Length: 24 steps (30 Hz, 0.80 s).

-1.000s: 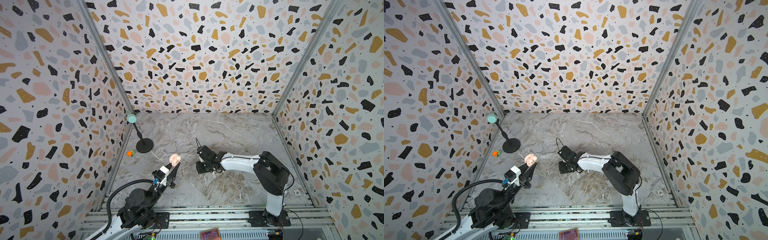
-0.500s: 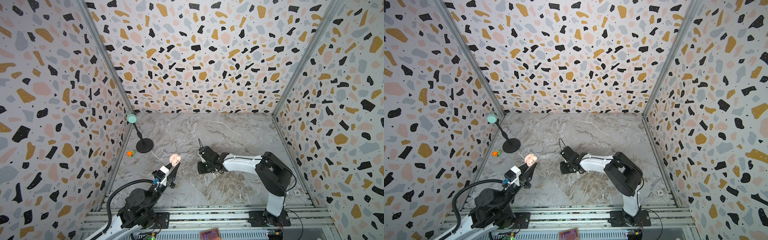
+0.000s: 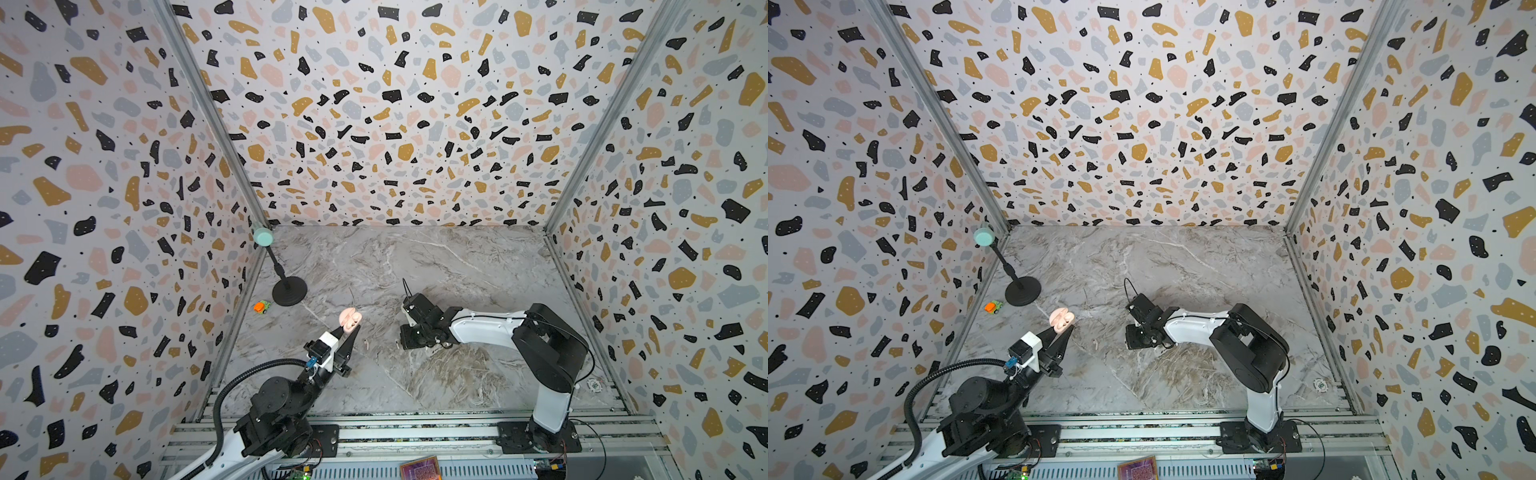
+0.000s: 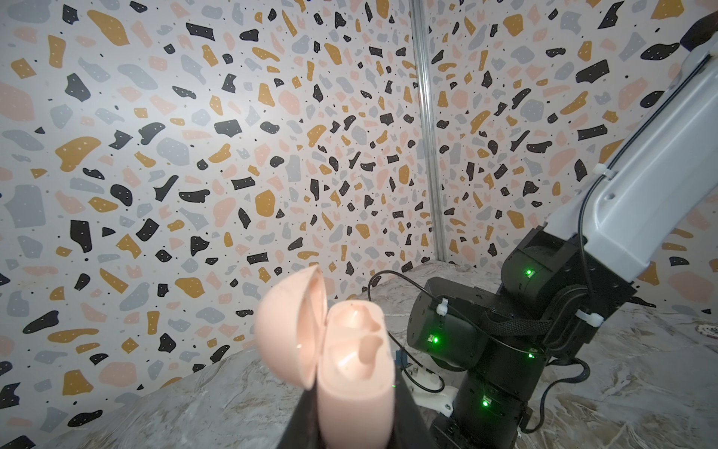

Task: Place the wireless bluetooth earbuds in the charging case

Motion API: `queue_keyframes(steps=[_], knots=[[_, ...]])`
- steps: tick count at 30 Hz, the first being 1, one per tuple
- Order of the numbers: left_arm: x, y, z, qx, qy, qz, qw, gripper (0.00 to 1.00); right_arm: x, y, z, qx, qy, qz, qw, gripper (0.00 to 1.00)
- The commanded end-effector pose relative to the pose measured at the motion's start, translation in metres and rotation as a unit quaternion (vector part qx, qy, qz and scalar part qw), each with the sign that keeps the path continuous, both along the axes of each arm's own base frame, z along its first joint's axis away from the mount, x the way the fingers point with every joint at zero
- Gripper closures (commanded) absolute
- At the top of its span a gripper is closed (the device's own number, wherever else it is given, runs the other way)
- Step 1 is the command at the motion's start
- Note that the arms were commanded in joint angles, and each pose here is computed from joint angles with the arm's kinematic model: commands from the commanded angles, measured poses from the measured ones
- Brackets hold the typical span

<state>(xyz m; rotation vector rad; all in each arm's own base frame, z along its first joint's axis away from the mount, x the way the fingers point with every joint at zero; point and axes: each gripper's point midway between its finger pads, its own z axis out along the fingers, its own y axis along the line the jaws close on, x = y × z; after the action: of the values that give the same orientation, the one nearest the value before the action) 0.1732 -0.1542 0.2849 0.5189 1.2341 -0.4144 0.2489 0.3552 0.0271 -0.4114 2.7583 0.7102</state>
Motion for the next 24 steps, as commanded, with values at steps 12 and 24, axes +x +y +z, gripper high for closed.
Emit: queue_keyframes(steps=[12,24], knots=[[-0.004,0.001,0.01,-0.016,-0.021,-0.006,1.0,1.0,0.0,-0.01,0.031,0.006,-0.023,-0.001,1.0,0.76],[-0.005,0.001,0.011,-0.015,-0.023,-0.008,1.0,1.0,0.001,-0.004,0.039,-0.016,-0.039,0.048,0.998,0.44]])
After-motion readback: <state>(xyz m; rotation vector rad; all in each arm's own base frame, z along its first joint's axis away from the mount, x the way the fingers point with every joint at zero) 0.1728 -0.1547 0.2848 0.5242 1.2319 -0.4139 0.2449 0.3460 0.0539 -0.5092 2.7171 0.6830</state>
